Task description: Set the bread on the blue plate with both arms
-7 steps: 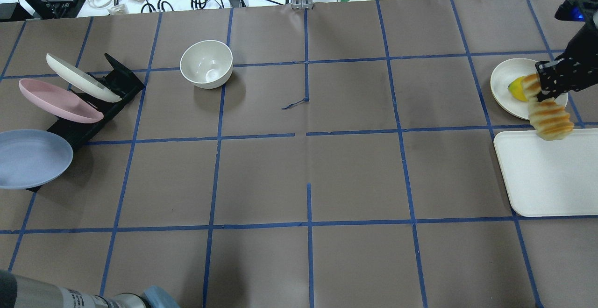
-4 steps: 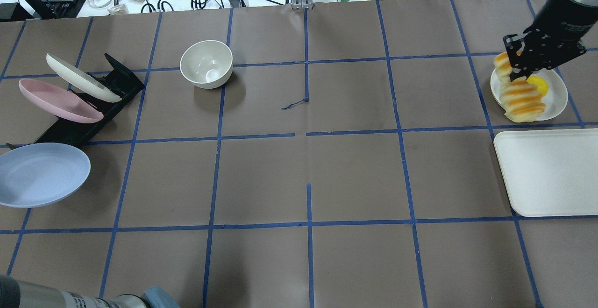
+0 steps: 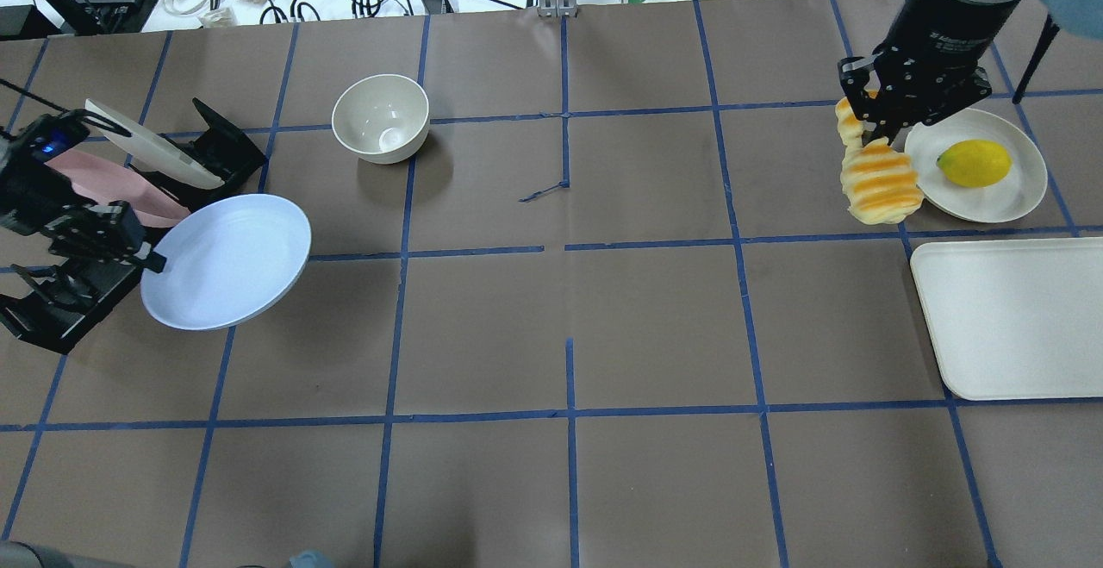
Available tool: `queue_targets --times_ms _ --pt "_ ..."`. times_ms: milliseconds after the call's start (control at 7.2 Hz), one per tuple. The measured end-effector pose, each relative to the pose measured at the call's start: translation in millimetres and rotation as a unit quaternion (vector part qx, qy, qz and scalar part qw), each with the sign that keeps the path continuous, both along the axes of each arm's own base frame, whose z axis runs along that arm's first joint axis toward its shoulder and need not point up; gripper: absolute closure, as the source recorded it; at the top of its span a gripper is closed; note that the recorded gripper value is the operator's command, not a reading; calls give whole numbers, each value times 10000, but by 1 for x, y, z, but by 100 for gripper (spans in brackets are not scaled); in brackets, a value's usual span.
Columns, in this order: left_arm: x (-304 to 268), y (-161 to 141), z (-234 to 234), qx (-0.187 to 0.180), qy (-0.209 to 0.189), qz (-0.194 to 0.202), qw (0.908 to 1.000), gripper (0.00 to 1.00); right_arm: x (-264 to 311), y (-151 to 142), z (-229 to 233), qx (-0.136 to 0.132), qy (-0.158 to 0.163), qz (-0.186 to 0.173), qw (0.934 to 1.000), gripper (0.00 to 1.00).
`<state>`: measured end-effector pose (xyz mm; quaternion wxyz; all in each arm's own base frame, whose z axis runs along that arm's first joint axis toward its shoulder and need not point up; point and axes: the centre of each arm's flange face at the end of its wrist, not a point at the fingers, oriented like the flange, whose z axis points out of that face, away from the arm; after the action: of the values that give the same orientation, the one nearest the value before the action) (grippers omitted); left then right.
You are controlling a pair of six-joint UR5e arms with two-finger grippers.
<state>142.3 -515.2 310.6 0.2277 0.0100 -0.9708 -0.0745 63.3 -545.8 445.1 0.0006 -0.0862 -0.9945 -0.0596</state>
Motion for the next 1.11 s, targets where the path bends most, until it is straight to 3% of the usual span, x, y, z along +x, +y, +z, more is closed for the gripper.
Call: queue_targets --times_ms 139,417,694,1111 --pt "-65 -18 -1 -147 176 -29 9997 100 22 3 -1 -1 20 -30 10000 100" --pt "-185 -47 -8 -590 53 219 9980 100 66 6 -12 44 41 100 9999 100" --pt "-264 -51 -41 -964 -21 519 9940 100 103 8 -26 77 5 281 9996 100" --pt "-335 -40 -105 -904 -51 339 9953 100 182 7 -57 -126 -140 275 9994 100"
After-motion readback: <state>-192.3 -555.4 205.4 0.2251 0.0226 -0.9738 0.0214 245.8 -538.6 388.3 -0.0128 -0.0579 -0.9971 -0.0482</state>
